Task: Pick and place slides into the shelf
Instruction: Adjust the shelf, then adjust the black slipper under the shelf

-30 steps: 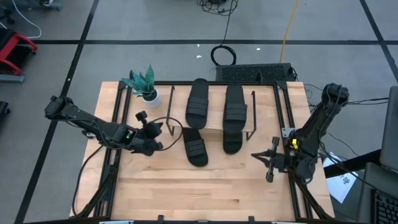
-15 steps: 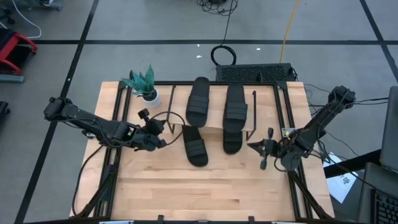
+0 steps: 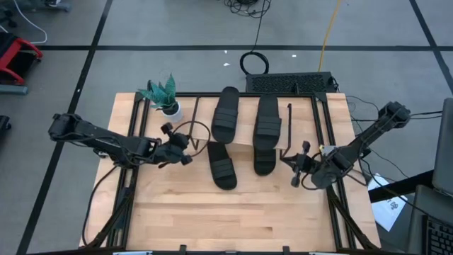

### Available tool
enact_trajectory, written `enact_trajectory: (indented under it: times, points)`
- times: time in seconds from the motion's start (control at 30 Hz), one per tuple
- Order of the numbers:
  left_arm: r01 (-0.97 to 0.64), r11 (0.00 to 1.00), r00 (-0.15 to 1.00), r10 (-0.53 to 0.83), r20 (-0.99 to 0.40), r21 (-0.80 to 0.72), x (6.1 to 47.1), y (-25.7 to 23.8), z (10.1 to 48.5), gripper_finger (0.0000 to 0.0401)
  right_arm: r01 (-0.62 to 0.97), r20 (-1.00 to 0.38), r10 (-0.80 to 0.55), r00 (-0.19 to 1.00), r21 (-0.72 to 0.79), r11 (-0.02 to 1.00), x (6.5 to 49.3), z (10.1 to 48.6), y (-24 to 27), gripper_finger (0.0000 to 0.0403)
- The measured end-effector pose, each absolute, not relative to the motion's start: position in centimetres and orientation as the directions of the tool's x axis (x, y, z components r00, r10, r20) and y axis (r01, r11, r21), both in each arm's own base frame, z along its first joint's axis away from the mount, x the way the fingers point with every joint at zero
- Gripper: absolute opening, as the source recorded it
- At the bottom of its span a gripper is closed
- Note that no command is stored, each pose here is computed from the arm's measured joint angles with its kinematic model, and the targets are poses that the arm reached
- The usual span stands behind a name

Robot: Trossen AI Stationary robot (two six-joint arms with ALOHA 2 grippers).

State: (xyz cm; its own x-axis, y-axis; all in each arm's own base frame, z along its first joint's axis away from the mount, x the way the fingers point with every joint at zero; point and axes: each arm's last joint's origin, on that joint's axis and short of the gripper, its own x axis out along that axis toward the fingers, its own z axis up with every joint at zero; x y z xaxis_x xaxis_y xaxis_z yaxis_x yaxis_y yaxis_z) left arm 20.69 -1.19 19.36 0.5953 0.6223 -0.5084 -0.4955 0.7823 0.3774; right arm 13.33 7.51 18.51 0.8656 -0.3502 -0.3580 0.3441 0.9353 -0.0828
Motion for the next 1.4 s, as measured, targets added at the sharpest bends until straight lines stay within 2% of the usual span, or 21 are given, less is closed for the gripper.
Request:
enact_trajectory:
  times: [0.17,0.6,0.73,0.83,0.93,1.0,1.1,1.27,1.4]
  points:
    - [-0.415,0.851,0.681,0.526,-0.51,0.323,21.2,-1.2,19.2,0.0,0.382,-0.402,-0.395,0.826,-0.117,0.917,13.3,17.9,6.8,0.0]
    - [-0.302,0.915,0.758,0.4,-0.515,0.266,21.0,-4.0,19.2,0.0,0.363,-0.439,-0.369,0.819,-0.101,0.926,13.6,17.8,6.4,0.0]
    - [-0.32,0.902,0.756,0.428,-0.495,0.29,20.6,-4.9,19.2,0.0,0.287,-0.364,-0.298,0.882,-0.084,0.954,14.1,19.1,7.4,0.0]
    - [-0.344,0.88,0.742,0.468,-0.479,0.327,20.3,-5.3,19.1,0.0,0.238,-0.327,-0.25,0.911,-0.077,0.968,14.2,21.6,8.5,0.0]
    - [-0.375,0.853,0.714,0.515,-0.474,0.363,19.8,-5.4,18.9,0.0,0.279,-0.316,-0.312,0.896,-0.146,0.949,13.8,23.9,9.0,0.0]
    - [-0.395,0.839,0.692,0.539,-0.479,0.374,19.6,-5.3,18.7,0.0,0.307,-0.342,-0.349,0.872,-0.172,0.936,13.3,25.3,8.9,0.0]
    - [-0.409,0.831,0.67,0.554,-0.494,0.377,19.3,-5.2,18.4,0.0,0.315,-0.432,-0.337,0.836,-0.125,0.941,12.6,27.0,8.4,0.0]
    - [-0.442,0.8,0.654,0.597,-0.465,0.405,19.2,-5.1,18.5,0.0,0.282,-0.627,-0.287,0.724,-0.109,0.953,11.2,26.4,7.5,0.0]
    - [-0.463,0.784,0.653,0.617,-0.439,0.413,19.1,-5.0,18.8,0.0001,0.316,-0.667,-0.312,0.676,-0.12,0.941,10.7,25.5,7.1,0.0]
